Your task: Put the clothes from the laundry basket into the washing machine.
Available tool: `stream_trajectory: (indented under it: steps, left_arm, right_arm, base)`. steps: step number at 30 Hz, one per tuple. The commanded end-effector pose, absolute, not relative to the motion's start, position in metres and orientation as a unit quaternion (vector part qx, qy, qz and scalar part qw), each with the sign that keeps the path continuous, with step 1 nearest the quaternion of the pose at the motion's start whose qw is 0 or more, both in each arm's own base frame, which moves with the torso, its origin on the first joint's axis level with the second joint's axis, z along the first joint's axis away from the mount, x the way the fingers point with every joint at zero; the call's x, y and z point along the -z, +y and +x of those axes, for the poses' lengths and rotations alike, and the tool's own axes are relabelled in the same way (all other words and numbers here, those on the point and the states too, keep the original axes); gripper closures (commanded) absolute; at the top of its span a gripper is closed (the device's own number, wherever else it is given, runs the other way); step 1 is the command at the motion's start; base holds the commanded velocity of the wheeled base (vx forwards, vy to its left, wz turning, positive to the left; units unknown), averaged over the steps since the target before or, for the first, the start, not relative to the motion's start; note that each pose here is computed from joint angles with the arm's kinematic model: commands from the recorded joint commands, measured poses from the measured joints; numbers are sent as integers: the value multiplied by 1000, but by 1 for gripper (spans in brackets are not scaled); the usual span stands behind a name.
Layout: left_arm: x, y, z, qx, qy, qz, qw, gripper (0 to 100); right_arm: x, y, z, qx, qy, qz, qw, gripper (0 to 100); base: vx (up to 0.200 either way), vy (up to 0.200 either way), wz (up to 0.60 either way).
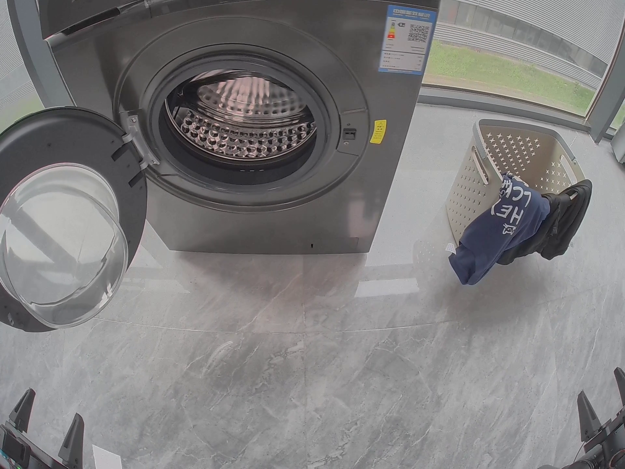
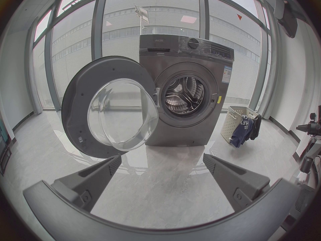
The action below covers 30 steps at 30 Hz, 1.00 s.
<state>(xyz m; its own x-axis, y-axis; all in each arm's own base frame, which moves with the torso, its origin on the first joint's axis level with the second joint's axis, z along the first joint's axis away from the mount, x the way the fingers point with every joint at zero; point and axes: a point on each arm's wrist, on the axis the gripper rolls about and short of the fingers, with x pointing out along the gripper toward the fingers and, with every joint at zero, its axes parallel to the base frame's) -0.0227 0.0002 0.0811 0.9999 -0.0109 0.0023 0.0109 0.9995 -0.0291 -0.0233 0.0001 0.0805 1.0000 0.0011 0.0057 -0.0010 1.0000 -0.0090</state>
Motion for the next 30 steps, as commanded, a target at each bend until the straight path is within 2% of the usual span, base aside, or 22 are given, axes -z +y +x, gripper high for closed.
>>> stream_trajectory:
  steps: [1,5,17,23,30]
  left_arm:
    - [-76,0,-23,5,-1,-15,1000,0]
    - [-76,0,-23,5,-1,-14,1000,0]
    - [-76,0,-23,5,-1,-15,1000,0]
    - [-76,0,-23,5,-1,-15,1000,0]
    - [-76,0,-23,5,0,-15,1000,0]
  right_arm:
    - [-76,0,-22,-1,3,-5,1000,0]
    - [-76,0,-22,-1,3,-5,1000,0]
    - [-76,0,-22,-1,3,-5,1000,0]
    - [-76,0,-22,-1,3,-5,1000,0]
    - [-76,0,-22,-1,3,-5,1000,0]
  base:
    - [0,0,0]
    - [0,0,0]
    - [200,0,0]
    - [0,0,0]
    - [0,-200,0]
